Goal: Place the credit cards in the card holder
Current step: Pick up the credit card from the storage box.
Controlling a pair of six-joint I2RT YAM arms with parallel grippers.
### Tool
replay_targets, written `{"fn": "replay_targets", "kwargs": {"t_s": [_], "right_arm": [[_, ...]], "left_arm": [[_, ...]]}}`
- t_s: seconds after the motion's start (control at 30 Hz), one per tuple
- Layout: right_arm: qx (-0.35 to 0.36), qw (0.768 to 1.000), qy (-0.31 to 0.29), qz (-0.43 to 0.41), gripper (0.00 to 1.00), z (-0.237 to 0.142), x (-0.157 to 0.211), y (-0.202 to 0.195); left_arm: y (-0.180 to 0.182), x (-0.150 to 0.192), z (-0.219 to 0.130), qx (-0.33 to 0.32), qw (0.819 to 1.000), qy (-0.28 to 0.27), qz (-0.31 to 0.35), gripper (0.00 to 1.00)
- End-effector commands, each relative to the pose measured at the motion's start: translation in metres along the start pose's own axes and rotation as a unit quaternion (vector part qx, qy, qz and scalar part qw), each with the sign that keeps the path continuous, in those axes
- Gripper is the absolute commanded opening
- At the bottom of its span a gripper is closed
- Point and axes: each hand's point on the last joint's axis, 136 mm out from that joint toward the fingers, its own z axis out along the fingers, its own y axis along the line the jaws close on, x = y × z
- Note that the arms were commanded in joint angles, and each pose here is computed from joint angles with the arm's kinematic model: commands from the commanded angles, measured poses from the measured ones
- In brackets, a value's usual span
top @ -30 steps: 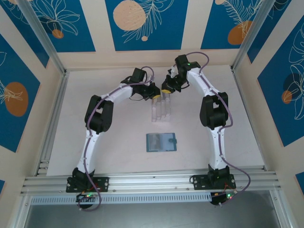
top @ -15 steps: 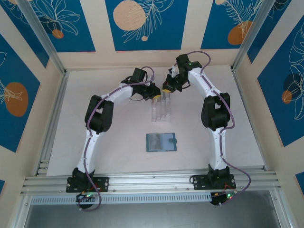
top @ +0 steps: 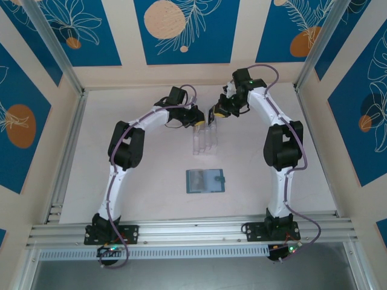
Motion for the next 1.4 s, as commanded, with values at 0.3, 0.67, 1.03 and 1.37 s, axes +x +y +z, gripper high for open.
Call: {"fn": "replay_targets", "kwargs": {"t_s": [0.3,0.67,1.03,1.37], "right_arm": [[-0.004,1.000,-0.024,-0.013,0.00,-0.029,0.008,0.012],[0.000,0.999,-0.041,-0.022,0.00,-0.043,0.013,0.016],[-0.013,0.998,-0.051,-0.041,0.00,-0.056,0.025,0.028],[-0.055,0.995,-0.041,-0.077,0.00,-0.065,0.096,0.038]], "left_arm": [[-0.010,0.009,-0.008,0.005,1.000,0.011,0.004,0.10],[-0.030,0.003,-0.042,0.022,1.000,-0.014,0.010,0.13],[-0.032,0.011,-0.077,0.010,0.999,-0.036,0.014,0.14],[-0.013,0.085,-0.124,-0.066,0.996,-0.024,0.063,0.26]]}}
